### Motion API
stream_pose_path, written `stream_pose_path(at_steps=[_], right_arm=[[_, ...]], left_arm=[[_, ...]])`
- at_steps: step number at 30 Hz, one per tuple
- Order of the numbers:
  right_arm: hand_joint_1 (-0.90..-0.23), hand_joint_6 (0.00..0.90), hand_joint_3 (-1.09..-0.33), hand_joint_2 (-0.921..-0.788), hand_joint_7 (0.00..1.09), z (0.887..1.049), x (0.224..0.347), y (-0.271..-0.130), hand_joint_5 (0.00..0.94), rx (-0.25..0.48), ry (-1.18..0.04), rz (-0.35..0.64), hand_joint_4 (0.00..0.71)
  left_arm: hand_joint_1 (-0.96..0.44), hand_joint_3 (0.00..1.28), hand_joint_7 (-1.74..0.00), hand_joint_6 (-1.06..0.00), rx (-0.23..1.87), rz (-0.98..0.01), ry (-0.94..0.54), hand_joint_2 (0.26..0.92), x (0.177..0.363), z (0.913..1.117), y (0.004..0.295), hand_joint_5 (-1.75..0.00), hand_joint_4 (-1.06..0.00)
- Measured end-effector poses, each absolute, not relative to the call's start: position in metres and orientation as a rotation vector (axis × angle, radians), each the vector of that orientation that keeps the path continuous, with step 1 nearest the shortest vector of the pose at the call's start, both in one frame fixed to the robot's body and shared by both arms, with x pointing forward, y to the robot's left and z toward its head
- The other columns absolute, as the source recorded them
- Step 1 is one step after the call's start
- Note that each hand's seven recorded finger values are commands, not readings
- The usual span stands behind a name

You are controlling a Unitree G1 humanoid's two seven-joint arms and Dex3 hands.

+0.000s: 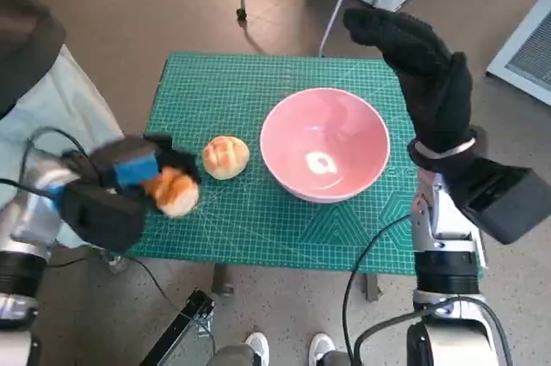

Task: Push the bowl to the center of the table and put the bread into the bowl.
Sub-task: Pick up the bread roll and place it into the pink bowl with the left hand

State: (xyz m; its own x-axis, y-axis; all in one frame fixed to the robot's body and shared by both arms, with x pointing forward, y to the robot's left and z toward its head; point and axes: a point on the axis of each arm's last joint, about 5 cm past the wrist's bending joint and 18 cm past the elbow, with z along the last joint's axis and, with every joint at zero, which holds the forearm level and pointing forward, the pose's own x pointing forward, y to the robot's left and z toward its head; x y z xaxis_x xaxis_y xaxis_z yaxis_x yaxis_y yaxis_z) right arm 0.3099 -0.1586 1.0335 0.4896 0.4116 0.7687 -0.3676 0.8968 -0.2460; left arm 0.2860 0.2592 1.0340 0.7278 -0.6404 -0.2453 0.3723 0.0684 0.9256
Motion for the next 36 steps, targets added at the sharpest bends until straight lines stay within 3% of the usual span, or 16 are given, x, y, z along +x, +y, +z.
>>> stream_pose_path(at_steps=[13,19,25,28,31,34,36], right_arm=[[-0.668,-0.001,-0.782,-0.921,0.78,1.033,0.310,-0.161,0.059,-0.047,-0.941,0.471,0.237],[-0.684,-0.001,-0.777,-0.921,0.78,1.033,0.310,-0.161,0.061,-0.039,-0.943,0.474,0.237],[-0.694,-0.001,-0.759,-0.921,0.78,1.034,0.310,-0.160,0.062,-0.033,-0.945,0.476,0.232],[-0.701,-0.001,-0.745,-0.921,0.79,1.033,0.309,-0.161,0.063,-0.026,-0.946,0.474,0.229],[-0.701,-0.001,-0.739,-0.921,0.79,1.032,0.309,-0.161,0.065,-0.017,-0.943,0.471,0.230],[-0.701,-0.001,-0.737,-0.921,0.80,1.031,0.309,-0.162,0.066,-0.016,-0.940,0.471,0.230],[-0.701,-0.001,-0.735,-0.921,0.80,1.030,0.308,-0.162,0.067,-0.015,-0.939,0.470,0.231]], left_arm=[[0.00,0.18,-1.24,-0.62,1.220,-0.708,-0.592,0.920,0.292,1.095,0.210,-1.35,-0.46],[0.00,0.17,-1.24,-0.62,1.180,-0.751,-0.724,0.920,0.301,1.109,0.169,-1.34,-0.46],[0.00,0.18,-1.32,-0.60,1.196,-0.820,-0.740,0.920,0.313,1.108,0.137,-1.27,-0.48],[0.00,0.17,-1.12,-0.63,1.204,-0.843,-0.713,0.919,0.320,1.104,0.125,-1.44,-0.47],[0.00,0.17,-1.05,-0.64,1.206,-0.856,-0.672,0.920,0.326,1.097,0.119,-1.51,-0.46],[0.00,0.17,-1.07,-0.63,1.201,-0.864,-0.622,0.920,0.333,1.087,0.115,-1.49,-0.47],[0.00,0.22,-1.22,-0.55,1.194,-0.867,-0.583,0.921,0.337,1.081,0.113,-1.47,-0.42]])
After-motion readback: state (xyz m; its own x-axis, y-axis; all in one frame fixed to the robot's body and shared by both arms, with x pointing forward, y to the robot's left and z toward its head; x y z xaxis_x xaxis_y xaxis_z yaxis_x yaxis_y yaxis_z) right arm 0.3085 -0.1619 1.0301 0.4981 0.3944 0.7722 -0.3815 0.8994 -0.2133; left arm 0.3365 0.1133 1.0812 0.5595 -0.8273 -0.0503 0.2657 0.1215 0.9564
